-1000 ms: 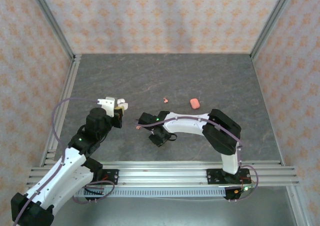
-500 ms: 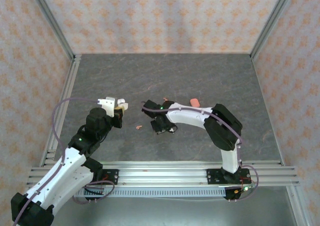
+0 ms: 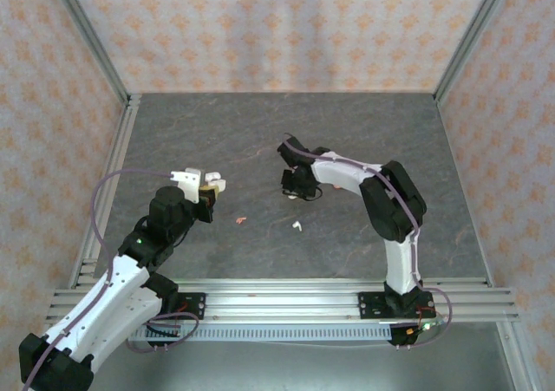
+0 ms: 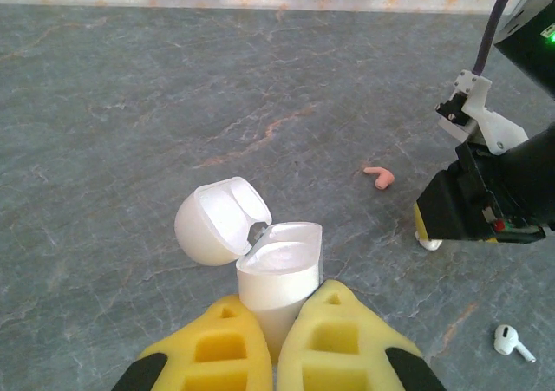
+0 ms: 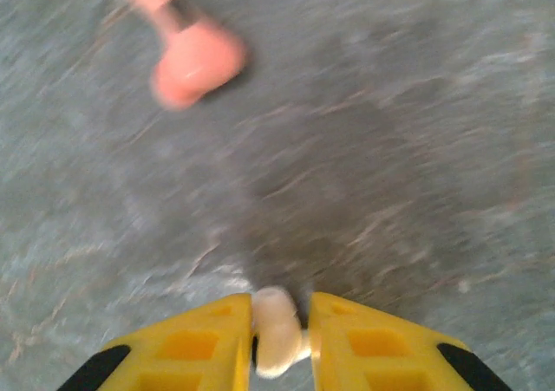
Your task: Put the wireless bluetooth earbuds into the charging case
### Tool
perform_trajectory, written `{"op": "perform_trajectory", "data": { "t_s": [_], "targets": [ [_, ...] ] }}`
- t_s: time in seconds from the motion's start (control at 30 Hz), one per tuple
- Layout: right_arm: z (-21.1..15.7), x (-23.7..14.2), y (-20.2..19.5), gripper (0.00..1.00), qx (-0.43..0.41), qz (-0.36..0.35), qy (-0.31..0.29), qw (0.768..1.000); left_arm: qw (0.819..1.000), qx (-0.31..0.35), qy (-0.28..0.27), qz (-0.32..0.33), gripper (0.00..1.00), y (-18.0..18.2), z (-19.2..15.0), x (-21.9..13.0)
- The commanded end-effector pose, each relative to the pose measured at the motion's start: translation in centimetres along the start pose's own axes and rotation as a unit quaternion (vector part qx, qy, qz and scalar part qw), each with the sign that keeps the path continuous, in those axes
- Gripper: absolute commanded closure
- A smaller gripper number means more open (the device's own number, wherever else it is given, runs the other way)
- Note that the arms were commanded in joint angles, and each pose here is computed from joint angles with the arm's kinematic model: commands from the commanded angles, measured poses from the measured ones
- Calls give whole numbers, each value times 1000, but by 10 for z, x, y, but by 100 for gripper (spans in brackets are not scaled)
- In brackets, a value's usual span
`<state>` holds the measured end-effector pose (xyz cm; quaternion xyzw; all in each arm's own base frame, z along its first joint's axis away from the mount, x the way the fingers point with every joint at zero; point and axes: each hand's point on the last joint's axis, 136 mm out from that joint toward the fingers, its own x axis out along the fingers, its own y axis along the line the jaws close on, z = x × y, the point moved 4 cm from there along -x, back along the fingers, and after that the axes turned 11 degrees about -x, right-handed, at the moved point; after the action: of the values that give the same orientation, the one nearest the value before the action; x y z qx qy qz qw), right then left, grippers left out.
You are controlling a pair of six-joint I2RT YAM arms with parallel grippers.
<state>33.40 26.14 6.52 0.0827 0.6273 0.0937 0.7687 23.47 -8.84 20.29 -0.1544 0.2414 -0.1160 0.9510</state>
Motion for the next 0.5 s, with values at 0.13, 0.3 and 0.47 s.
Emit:
{"op": "perform_trajectory", "data": {
  "t_s": [0.13,0.3,0.47],
  "targets": [
    [-1,2,-21,61,94,32,-11,995,1000,-3,-12,-20,100,-9,10,8],
    [7,-20,-24,57,94,47,-39,994,1000,6,-2,-22,100,-13,14,13],
    [18,-38,-29,62,51,36,-20,998,999,-1,13,-37,100,-17,10,22]
  ]
}}
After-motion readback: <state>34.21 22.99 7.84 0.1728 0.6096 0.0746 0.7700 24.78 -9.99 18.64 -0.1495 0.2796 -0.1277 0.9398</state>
